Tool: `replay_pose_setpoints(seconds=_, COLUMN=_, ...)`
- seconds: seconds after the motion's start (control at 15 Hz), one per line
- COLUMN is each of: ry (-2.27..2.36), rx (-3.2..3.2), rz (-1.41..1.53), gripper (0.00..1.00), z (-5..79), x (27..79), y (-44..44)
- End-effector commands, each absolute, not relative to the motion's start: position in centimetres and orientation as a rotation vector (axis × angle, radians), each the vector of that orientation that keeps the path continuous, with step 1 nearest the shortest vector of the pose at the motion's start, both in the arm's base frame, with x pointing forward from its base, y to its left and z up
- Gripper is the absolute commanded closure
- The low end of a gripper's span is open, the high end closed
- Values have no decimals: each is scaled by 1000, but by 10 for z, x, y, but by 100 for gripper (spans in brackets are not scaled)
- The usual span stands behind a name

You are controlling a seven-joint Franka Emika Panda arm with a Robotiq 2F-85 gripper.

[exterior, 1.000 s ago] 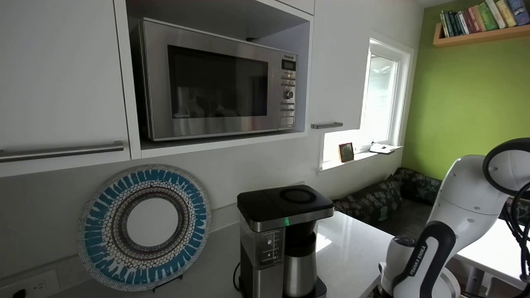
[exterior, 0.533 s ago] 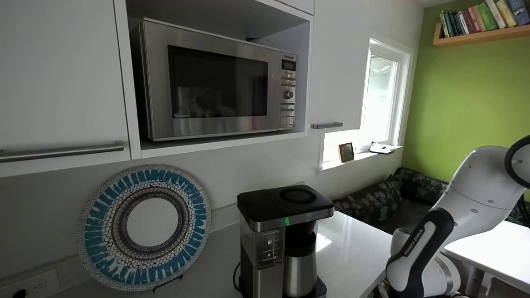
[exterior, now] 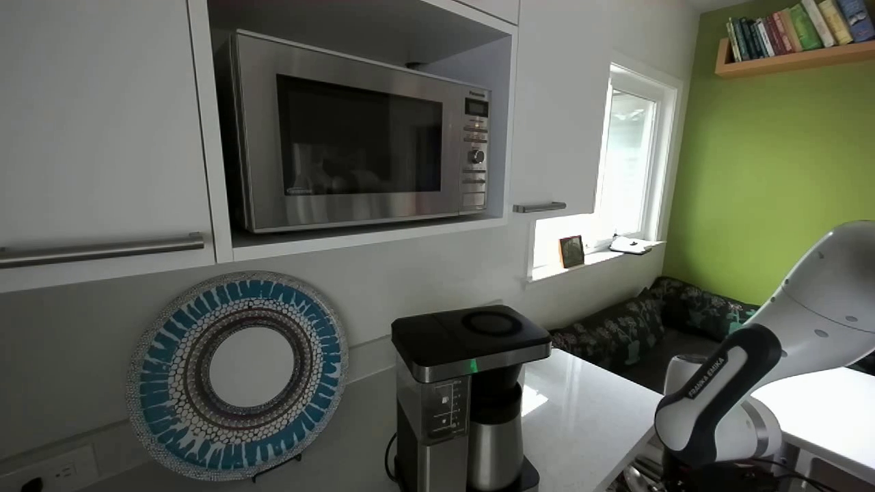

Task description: Open the top right drawer, remove the spoon from the drawer and put it on the counter

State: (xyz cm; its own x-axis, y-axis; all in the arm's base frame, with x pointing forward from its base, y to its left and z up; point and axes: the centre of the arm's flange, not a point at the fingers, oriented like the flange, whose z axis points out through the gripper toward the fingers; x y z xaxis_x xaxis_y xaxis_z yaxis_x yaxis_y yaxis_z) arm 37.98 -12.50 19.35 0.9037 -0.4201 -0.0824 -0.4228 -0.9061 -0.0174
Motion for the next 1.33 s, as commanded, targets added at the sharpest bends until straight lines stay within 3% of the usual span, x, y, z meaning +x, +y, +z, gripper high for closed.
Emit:
replay_pose_setpoints(seconds=0.0, ry=725, rx=-3069, rz=132, gripper=99, z=228, x=356, y=-128)
replay_pose_setpoints(seconds=0.33, ry=660, rx=-3240, rz=22, gripper=99, z=264, x=344, y=-139)
replay_pose_setpoints(seconds=0.47, ry=650, rx=-3221, rz=20, gripper=96, z=250, x=366, y=-146)
replay_pose_setpoints(seconds=0.8, ry=638, rx=-3244, rz=-36, gripper=99, z=269, x=368, y=-149)
replay_pose_setpoints(seconds=1.27, ry=457, rx=-3356, rz=-509, gripper=99, z=340, x=390, y=-174)
